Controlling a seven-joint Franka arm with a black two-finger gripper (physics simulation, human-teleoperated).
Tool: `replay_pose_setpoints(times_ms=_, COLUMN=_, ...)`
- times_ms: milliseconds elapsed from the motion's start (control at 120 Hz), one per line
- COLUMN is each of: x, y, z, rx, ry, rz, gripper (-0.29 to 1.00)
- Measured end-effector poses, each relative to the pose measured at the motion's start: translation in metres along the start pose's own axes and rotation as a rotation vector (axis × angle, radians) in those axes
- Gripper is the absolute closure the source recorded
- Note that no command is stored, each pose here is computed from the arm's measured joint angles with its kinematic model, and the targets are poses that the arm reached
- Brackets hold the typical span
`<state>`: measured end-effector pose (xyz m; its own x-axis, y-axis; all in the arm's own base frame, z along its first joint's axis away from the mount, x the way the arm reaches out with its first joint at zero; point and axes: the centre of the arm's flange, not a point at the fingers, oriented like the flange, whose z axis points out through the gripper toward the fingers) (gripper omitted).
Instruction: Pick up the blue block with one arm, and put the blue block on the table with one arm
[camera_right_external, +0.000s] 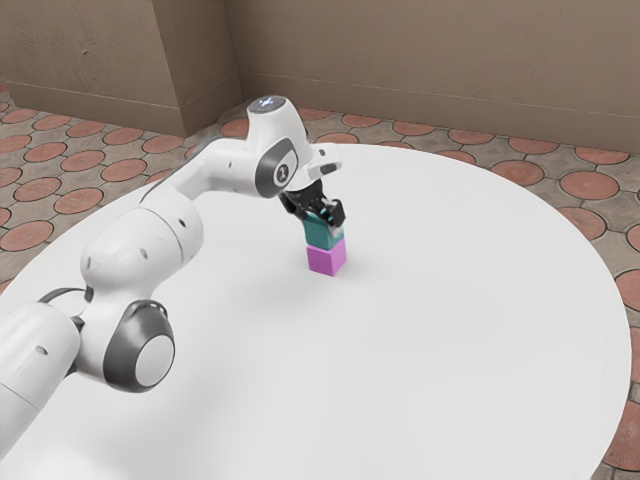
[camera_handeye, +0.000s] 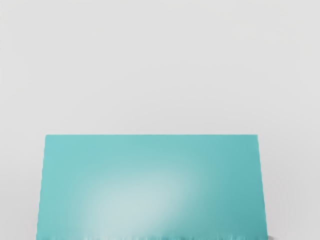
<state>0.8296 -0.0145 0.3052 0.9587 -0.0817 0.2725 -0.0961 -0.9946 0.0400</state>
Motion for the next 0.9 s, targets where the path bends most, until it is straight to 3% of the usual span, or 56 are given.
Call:
replay_pose_setpoints(times_ms=133, x=0.000, y=0.000, z=0.000, rx=0.002, ry=0.000, rz=-0.005, gripper=0.31)
replay_pose_setpoints(times_ms=500, x=0.007, y=0.004, z=-0.023, rx=0.019, ry=0.024, rz=-0.015, gripper=0.37)
replay_pose_setpoints(times_ms=733, x=0.009, y=0.106, z=-0.023, rx=-0.025, ry=0.031, rz=0.083, gripper=0.37)
replay_pose_setpoints(times_ms=900, x=-0.001, y=0.128, z=0.009, rx=-0.049, ry=0.004, rz=0.084, gripper=0.36)
